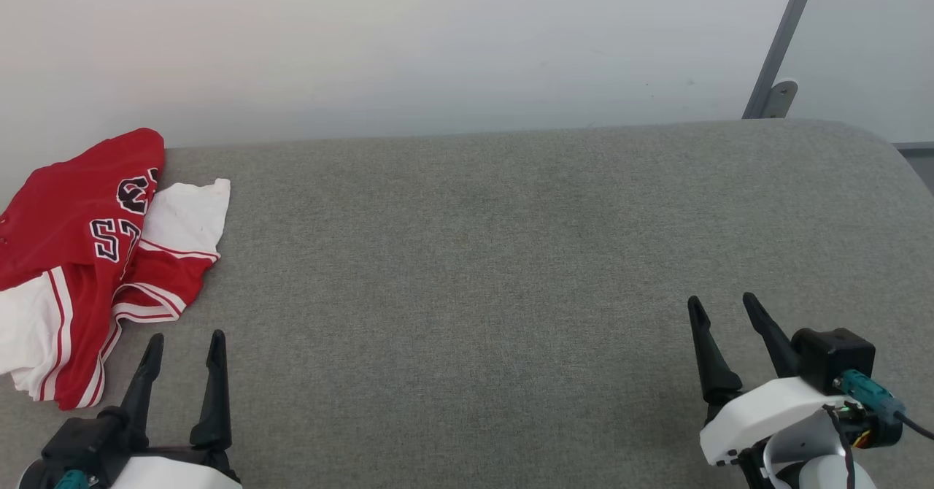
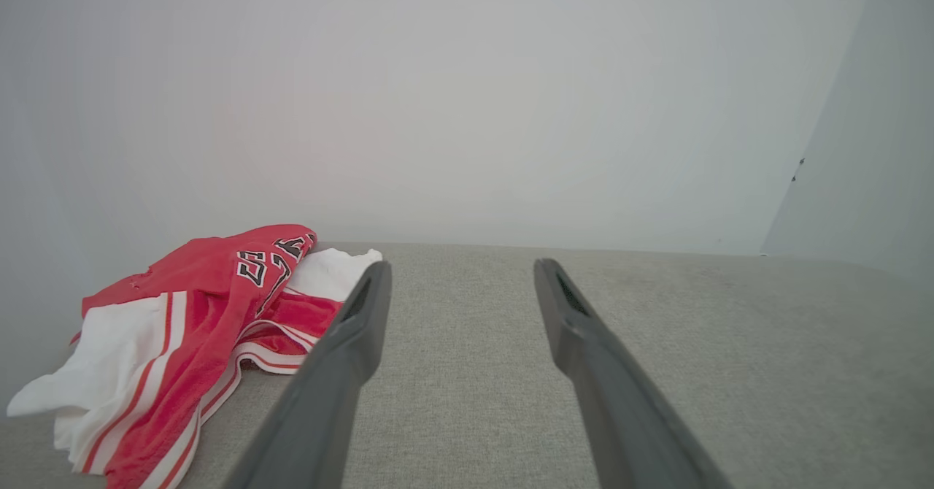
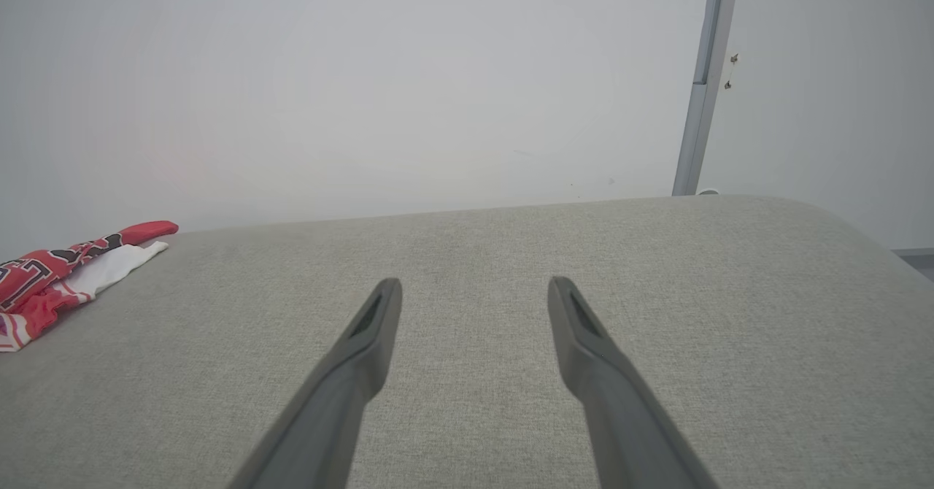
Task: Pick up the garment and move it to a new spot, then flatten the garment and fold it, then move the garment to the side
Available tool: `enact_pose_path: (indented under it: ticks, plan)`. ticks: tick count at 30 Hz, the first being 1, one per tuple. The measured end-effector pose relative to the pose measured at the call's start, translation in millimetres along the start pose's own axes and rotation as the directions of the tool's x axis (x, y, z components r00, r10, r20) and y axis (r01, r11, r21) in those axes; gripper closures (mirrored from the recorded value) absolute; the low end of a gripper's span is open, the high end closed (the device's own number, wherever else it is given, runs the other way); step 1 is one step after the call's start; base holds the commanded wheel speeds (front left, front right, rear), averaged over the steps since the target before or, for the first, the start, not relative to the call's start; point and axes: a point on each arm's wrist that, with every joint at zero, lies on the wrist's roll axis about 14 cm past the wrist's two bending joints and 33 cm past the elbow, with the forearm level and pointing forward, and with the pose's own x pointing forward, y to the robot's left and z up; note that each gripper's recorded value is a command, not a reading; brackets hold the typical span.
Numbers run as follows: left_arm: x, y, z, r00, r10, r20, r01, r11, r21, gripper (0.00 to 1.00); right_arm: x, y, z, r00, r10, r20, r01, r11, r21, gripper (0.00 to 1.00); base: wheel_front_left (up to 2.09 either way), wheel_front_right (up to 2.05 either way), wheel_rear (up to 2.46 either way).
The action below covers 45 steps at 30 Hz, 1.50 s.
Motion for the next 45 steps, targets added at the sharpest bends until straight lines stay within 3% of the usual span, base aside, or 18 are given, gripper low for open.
enact_pose_path:
  ticks: [24,36,45]
  plan:
    - [-2.4,-10.2,-4.0,1.0,-0.018,-0.007,0.018,0.999,-0.035,0.0,-1.0,10.6,-5.0,1.0,0.03,-0.008,-0.03,0.999,-0.011,0.0,0.0,0.0,0.0]
    - [-35.6,39.7,3.9,0.989,0.147,0.012,-0.146,0.988,-0.05,0.0,13.2,75.7,-13.3,0.975,0.22,-0.043,-0.22,0.975,-0.012,0.0,0.0,0.0,0.0]
    - [-84.8,89.2,16.4,0.938,0.344,0.05,-0.342,0.939,-0.046,0.0,20.6,147.7,-18.3,0.907,0.414,-0.069,-0.416,0.909,-0.014,0.0,0.0,0.0,0.0]
